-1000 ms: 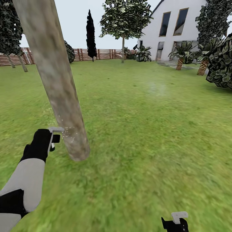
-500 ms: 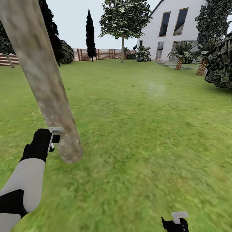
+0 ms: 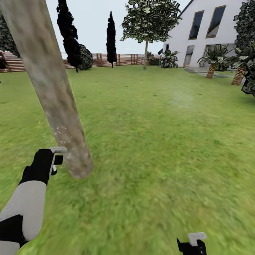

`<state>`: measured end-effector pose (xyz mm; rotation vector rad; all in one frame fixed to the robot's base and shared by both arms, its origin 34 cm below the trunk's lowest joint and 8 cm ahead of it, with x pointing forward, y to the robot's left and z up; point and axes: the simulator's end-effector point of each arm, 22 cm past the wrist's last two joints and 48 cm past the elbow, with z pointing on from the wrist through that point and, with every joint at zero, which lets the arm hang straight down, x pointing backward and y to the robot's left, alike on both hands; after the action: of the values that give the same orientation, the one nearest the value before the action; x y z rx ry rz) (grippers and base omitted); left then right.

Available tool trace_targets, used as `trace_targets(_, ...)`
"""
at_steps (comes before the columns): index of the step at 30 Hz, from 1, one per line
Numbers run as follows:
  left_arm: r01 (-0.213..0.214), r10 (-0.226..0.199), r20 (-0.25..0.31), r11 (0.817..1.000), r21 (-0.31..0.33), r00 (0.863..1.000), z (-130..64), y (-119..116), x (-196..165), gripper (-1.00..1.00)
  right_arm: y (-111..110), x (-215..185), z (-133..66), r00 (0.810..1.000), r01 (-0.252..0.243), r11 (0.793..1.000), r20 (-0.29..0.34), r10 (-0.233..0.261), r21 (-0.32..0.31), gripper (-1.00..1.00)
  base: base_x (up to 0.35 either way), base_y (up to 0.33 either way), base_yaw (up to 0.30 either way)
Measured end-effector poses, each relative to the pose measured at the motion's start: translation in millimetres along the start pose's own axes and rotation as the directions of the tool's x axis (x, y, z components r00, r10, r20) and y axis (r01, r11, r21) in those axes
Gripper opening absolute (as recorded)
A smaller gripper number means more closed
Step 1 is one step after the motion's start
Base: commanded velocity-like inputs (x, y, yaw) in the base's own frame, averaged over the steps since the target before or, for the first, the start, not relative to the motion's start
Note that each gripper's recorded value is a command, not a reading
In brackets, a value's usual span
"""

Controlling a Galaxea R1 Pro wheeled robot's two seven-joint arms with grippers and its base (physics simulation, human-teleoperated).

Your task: In the garden, pick up the pesticide atomizer on the floor and spray pesticide onto both trees until each tree trunk is fully covered.

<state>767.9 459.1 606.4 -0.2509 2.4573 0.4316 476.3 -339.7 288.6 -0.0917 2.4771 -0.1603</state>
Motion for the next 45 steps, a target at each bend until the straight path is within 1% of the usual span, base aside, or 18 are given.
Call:
trace_targets(5, 0.0, 0.0, -0.001, 1.0, 0.003, 1.0, 0.0, -3, 1, -1.0, 0, 0, 0.0, 1.0, 0.0, 1.0, 0.0, 0.0, 0.0, 1.0, 0.259, -0.159, 0.01)
trace_targets(9, 0.0, 0.0, 0.0, 1.0, 0.004, 1.0, 0.2, -3, 0, -1.0, 0, 0, 0.2, 1.0, 0.0, 1.0, 0.0, 0.0, 0.0, 1.0, 0.048, -0.259, 0.018)
trace_targets(15, 0.0, 0.0, 0.003, 1.0, 0.001, 1.0, -0.5, -3, -1, -1.0, 0, 0, 0.2, 1.0, 0.0, 1.0, 0.0, 0.0, 0.0, 1.0, 0.007, -0.273, 0.248)
trace_targets(19, -0.015, 0.015, -0.038, 1.0, 0.001, 0.999, 8.1, -6, 29, -1.0, 0, 1, 0.0, 1.0, 0.0, 1.0, -0.001, 0.0, -0.001, 1.0, 0.14, -0.25, 0.276)
trace_targets(24, -0.023, 0.024, -0.06, 1.0, 0.008, 0.998, 11.6, -12, 44, -1.0, 0, 0, 0.0, 1.0, 0.0, 1.0, 0.0, 0.0, 0.0, 1.0, 0.244, -0.178, 0.23)
trace_targets(28, -0.025, 0.025, -0.061, 1.0, 0.007, 0.998, 11.8, -12, 45, -1.0, -4, 0, 0.0, 1.0, 0.001, 1.0, 0.001, -0.001, 0.005, 1.0, 0.2, -0.205, 0.018)
trace_targets(32, -0.026, 0.027, -0.066, 1.0, 0.006, 0.997, 13.0, -12, 49, -1.0, -7, 0, 0.2, 1.0, 0.002, 1.0, 0.002, -0.002, 0.009, 1.0, 0.026, -0.265, 0.001)
trace_targets(35, -0.038, 0.038, -0.087, 0.999, 0.004, 0.995, 18.1, -11, 69, -1.0, -6, 0, 0.3, 1.0, 0.002, 1.0, 0.002, -0.002, 0.008, 1.0, 0.007, -0.27, 0.0)
trace_targets(37, -0.05, 0.05, -0.054, 0.999, -0.003, 0.997, 21.8, -9, 70, -1.0, -5, -1, 0.2, 1.0, 0.001, 1.0, 0.002, -0.001, 0.007, 1.0, 0.095, -0.269, 0.084)
trace_targets(41, -0.058, 0.058, -0.051, 0.998, -0.006, 0.997, 24.4, -9, 79, -1.0, -4, -1, 0.2, 1.0, 0.001, 1.0, 0.003, -0.001, 0.007, 1.0, 0.187, -0.228, 0.242)
trace_targets(43, -0.047, 0.047, -0.055, 0.999, -0.012, 0.997, 25.1, -5, 82, -1.0, -4, -1, 0.1, 1.0, 0.0, 1.0, 0.003, 0.0, 0.006, 1.0, 0.248, -0.179, 0.274)
trace_targets(45, -0.025, 0.025, -0.06, 1.0, -0.014, 0.998, 25.9, -1, 84, -1.0, -4, -1, 0.1, 1.0, 0.001, 1.0, 0.003, -0.001, 0.007, 1.0, 0.256, -0.173, 0.276)
